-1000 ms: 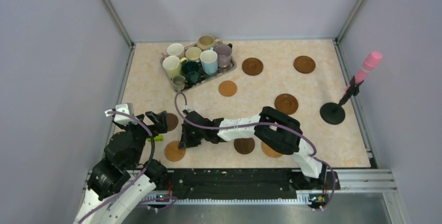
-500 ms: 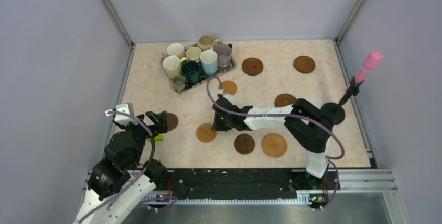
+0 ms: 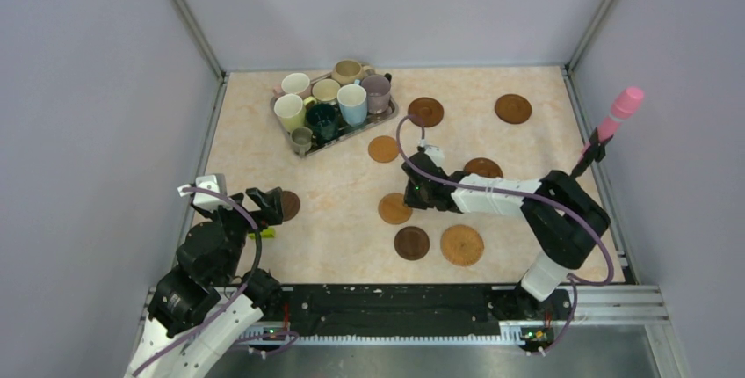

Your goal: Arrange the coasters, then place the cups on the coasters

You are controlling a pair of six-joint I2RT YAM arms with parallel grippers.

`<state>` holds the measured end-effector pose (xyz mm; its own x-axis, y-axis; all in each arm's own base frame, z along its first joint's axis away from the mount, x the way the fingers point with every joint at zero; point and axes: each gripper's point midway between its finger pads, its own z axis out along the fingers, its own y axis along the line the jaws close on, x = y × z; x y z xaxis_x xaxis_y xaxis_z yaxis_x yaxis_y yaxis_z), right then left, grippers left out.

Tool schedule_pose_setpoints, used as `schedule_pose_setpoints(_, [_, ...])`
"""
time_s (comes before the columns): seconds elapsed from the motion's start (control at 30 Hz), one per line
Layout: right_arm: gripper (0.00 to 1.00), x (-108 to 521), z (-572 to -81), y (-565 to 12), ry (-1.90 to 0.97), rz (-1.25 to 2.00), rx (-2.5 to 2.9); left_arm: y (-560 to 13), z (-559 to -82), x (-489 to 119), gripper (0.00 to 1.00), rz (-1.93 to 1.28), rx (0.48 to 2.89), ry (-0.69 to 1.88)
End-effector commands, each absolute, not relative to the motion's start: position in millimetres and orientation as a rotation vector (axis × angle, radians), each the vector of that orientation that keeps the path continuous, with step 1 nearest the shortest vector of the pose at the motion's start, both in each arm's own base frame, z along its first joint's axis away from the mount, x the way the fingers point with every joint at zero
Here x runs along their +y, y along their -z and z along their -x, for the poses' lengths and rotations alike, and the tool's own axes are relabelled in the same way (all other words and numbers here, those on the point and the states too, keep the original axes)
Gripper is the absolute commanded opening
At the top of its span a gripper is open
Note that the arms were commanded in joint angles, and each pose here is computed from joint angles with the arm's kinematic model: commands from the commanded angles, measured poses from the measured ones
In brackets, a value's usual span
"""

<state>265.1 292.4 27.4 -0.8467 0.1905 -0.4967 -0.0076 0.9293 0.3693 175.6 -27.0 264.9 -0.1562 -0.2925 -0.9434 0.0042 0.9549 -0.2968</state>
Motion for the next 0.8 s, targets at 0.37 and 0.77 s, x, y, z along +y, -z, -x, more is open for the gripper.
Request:
schedule_pose_setpoints(0.37, [0.00, 195.2, -275.9, -27.4, -0.225, -0.250, 2.498, -268.2, -179.1, -28.0, 0.97, 0.234, 1.696, 0.269])
schedule_pose_setpoints(0.77, [0.00, 214.1, -287.8, -19.8, -0.310, -0.226, 2.506, -269.6, -178.4, -26.7, 0.97, 0.239, 1.687, 0.271])
